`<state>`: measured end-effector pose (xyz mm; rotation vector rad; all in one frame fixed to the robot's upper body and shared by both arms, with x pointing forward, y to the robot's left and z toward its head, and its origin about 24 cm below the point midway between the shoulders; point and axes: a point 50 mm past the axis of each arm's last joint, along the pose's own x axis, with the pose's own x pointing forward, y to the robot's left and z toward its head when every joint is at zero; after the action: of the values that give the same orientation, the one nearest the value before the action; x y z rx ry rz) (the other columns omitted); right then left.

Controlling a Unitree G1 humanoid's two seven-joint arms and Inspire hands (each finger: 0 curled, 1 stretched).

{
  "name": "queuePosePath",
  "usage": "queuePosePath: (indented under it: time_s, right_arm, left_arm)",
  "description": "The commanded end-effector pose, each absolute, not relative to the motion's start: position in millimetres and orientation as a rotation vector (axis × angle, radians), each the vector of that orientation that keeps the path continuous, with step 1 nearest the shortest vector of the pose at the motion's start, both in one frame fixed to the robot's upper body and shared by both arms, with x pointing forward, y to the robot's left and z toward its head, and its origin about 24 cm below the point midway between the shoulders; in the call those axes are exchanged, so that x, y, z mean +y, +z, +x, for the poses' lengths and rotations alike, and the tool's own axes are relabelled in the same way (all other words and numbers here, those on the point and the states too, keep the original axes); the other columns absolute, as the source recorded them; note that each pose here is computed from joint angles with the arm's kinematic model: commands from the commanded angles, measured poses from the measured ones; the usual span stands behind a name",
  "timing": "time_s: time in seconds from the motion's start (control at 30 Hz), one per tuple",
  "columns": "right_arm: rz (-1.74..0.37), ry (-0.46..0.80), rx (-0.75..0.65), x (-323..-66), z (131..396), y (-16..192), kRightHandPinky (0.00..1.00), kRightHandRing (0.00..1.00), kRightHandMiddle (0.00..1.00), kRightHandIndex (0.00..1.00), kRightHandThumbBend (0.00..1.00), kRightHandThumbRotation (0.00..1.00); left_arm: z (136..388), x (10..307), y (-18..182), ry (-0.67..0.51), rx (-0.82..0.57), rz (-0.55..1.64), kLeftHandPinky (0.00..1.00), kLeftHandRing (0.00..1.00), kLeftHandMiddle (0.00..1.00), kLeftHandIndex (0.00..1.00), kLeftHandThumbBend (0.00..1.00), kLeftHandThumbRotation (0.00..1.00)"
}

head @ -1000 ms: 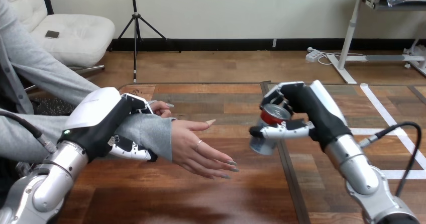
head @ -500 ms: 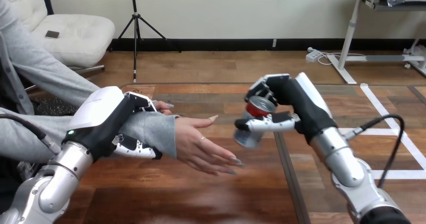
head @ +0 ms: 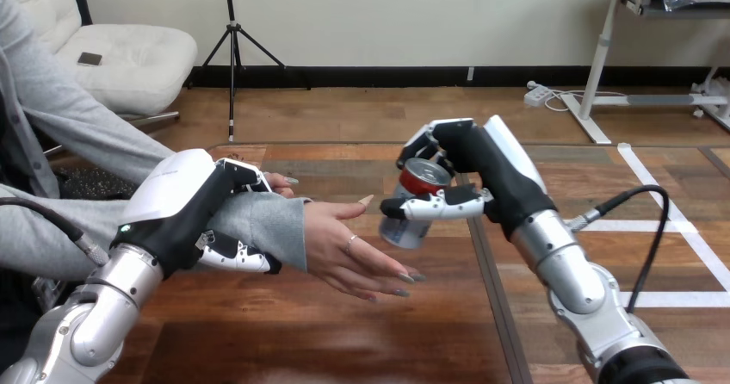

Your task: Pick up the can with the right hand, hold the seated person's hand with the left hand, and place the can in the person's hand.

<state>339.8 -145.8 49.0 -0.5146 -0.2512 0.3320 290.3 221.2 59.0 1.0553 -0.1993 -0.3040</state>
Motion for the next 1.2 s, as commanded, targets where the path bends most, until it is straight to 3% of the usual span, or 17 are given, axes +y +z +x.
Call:
queuePosePath:
  time_s: [0.0,1.17]
  right_arm:
    - [-0.485,0.320,-0.434,-126.4,358.5,96.6,0.23,0.27,0.39,0.43,0.76,0.00]
    - [-0.434,0.372,-0.443,-96.0,356.3,97.2,0.27,0.30,0.41,0.43,0.76,0.00]
  left_arm:
    - [304.0,203.5,78.5,-0.273,-0.317,0.984,0.26,0.31,0.38,0.44,0.71,0.00]
    - [305.7,199.8,79.3,-0.263,-0.309,0.977,0.26,0.31,0.38,0.45,0.69,0.00]
